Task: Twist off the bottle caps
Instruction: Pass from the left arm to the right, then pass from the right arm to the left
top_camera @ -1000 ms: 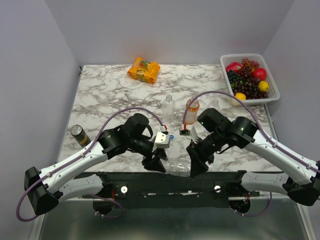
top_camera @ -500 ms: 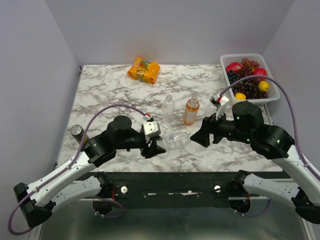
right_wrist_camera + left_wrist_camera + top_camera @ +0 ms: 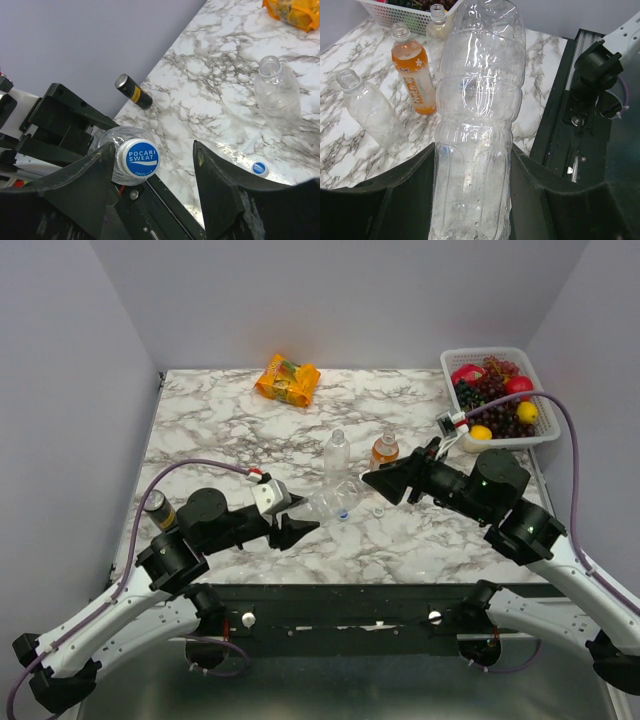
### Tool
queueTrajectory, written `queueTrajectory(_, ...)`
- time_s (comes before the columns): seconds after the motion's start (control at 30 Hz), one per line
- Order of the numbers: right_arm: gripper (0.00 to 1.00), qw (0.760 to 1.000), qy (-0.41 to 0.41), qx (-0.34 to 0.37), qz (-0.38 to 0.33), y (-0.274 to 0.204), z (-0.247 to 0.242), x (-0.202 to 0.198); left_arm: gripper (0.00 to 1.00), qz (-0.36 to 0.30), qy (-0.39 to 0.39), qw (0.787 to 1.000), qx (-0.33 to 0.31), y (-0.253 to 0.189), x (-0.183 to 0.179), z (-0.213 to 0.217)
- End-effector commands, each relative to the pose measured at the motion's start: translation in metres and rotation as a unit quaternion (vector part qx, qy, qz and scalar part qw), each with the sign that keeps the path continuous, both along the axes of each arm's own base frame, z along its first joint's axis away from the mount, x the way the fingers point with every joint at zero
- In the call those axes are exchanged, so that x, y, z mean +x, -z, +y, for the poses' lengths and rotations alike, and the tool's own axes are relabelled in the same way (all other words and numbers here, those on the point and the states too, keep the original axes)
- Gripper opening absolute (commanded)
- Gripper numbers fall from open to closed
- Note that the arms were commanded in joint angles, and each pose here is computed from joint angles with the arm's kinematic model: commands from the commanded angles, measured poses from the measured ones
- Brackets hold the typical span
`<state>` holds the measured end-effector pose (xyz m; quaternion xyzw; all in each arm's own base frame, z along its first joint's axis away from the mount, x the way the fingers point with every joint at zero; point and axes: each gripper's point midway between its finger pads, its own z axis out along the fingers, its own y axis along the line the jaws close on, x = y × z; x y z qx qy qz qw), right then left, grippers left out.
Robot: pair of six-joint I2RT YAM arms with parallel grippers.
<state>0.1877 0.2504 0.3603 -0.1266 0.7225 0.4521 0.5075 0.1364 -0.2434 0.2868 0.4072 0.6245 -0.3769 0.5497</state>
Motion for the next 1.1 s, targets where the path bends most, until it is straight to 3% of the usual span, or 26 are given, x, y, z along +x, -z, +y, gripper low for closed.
queueTrajectory(0.0, 0.68, 0.997, -0.033, 0.070, -0.010, -0.020, 0.014, -0.006, 0.32, -0.013, -0.040, 0.999, -0.006, -0.004, 0.013, 0.007)
queueTrajectory(0.33, 0.41, 0.994, -0.075, 0.081, 0.001, -0.015, 0.032, -0.009, 0.32, -0.018, -0.052, 0.998, -0.007, -0.005, 0.017, 0.010)
queueTrajectory(0.47, 0.21, 0.994, -0.080, 0.077, 0.003, -0.012, 0.035, -0.008, 0.32, -0.021, -0.051, 0.998, -0.007, -0.005, 0.016, 0.010)
queueTrajectory(0.53, 0.11, 0.994, -0.083, 0.077, 0.001, -0.012, 0.036, -0.009, 0.39, -0.020, -0.044, 0.999, -0.006, -0.004, 0.014, 0.009)
queueTrajectory(0.57, 0.01, 0.993, -0.086, 0.077, 0.000, -0.012, 0.036, -0.010, 0.51, -0.020, -0.041, 0.999, -0.007, -0.004, 0.013, 0.008)
queueTrajectory(0.7, 0.01, 0.992, -0.098, 0.073, 0.005, -0.009, 0.040, -0.012, 0.80, -0.014, -0.029, 0.999, -0.004, 0.000, 0.012, 0.003)
queueTrajectory(0.8, 0.01, 0.990, -0.114, 0.080, 0.000, -0.013, 0.045, -0.014, 0.89, -0.002, -0.025, 1.000, 0.011, 0.007, 0.014, -0.001)
queueTrajectory(0.97, 0.01, 0.989, -0.128, 0.079, 0.002, -0.012, 0.049, -0.016, 0.87, 0.010, -0.027, 0.999, 0.027, 0.015, 0.018, -0.005)
queueTrajectory(1.07, 0.01, 0.989, -0.124, 0.076, -0.003, -0.010, 0.049, -0.014, 0.67, 0.015, -0.022, 0.999, 0.031, 0.018, 0.017, -0.007)
